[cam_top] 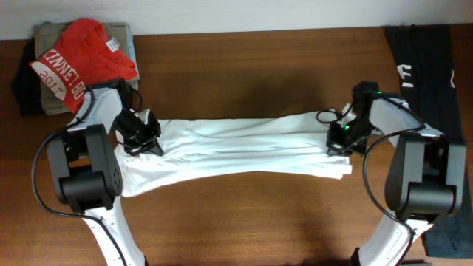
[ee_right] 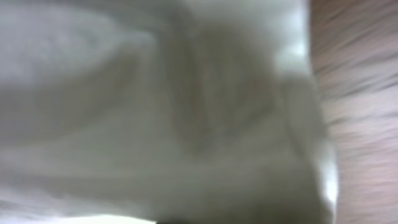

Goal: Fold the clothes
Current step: 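Grasp the folded shirt's ends and push them inward with both grippers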

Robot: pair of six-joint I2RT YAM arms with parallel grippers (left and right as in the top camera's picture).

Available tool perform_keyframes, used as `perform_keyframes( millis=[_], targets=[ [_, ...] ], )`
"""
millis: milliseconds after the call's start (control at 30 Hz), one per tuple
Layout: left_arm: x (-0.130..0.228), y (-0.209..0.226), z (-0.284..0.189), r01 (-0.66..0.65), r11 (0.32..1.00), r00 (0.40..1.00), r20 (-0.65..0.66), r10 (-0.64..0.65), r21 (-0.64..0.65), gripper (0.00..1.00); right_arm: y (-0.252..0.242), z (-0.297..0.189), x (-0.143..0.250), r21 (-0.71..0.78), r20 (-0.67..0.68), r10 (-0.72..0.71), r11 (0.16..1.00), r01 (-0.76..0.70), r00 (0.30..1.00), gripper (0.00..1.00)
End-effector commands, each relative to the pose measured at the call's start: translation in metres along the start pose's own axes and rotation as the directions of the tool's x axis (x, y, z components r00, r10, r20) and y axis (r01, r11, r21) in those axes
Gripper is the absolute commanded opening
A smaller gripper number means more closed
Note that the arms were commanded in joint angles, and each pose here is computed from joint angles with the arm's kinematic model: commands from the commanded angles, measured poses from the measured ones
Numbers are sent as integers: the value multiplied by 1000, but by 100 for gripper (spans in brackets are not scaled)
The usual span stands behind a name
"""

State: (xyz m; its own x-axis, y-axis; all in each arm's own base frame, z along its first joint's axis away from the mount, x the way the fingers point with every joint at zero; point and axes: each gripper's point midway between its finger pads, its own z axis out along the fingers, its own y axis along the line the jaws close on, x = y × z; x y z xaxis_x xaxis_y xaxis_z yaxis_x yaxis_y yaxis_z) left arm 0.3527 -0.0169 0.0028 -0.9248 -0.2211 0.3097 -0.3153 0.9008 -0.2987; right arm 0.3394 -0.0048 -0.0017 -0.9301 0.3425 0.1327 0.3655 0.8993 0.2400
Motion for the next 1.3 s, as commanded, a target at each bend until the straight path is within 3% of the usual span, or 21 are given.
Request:
perform_keyframes(
  millis=[0,100,167,267,300,333,367,400,433,467,500,533,633,700,867,1067,1100,1167,1267],
  targets=[
    [18,-36,3,-91,969,992,-60,108,231,1,-51,-7,-31,124,81,91,987,-101,992,5],
    [22,-52,-1,-146,960,987,-38,159,241,0,-58,-35,-45,113,108,127,984,-139,986,4],
    [15,-56,-21,-184,953,983,46,178,239,1,-50,-58,-44,115,83,130,984,-139,988,4],
    [9,-30,-54,-126,988,985,132,115,85,0,-41,-94,-48,114,92,130,984,-140,987,4],
    [11,-23,-72,-121,991,978,178,110,57,0,-39,-115,-54,111,119,129,984,-142,984,9],
    [13,-22,-85,-125,991,971,213,111,51,0,-39,-124,-58,107,139,130,983,-146,982,36],
    [13,-22,-98,-135,990,959,257,118,48,7,-45,-135,-66,112,176,137,981,-158,975,88],
    [12,-23,-109,-144,988,946,301,124,47,23,-54,-140,-75,111,216,151,978,-177,965,99],
    [11,-25,-115,-153,987,936,327,131,44,52,-65,-143,-82,103,246,168,975,-198,955,99],
    [10,-25,-116,-154,987,935,330,132,43,63,-78,-143,-89,109,271,173,972,-209,947,99],
    [9,-21,-114,-146,989,936,327,130,22,85,-90,-141,-96,116,286,149,975,-188,947,99],
    [9,-15,-114,-135,991,936,327,130,-7,99,-96,-135,-100,94,282,138,981,-171,949,99],
    [8,-12,-114,-129,991,935,329,130,-26,99,-71,-110,-98,-108,225,-8,994,33,974,99],
    [6,-12,-115,-130,991,933,336,133,-30,99,-63,-93,-94,-159,189,-72,982,103,979,99],
    [4,-11,-116,-130,991,930,342,135,-38,99,-48,-53,-76,-195,76,-88,975,101,993,99],
    [3,-11,-116,-131,991,928,348,136,-38,99,-14,3,-28,-236,-55,-201,954,183,978,99],
    [3,-11,-116,-132,991,928,348,136,-38,99,-13,6,-26,-235,-61,-203,955,183,977,91],
    [3,-11,-116,-132,991,928,348,136,-38,99,-11,6,-28,-233,-58,-192,957,173,980,45],
    [3,-11,-116,-132,991,928,348,136,-38,99,-12,1,-31,-214,-59,-167,965,151,984,19]
  ],
)
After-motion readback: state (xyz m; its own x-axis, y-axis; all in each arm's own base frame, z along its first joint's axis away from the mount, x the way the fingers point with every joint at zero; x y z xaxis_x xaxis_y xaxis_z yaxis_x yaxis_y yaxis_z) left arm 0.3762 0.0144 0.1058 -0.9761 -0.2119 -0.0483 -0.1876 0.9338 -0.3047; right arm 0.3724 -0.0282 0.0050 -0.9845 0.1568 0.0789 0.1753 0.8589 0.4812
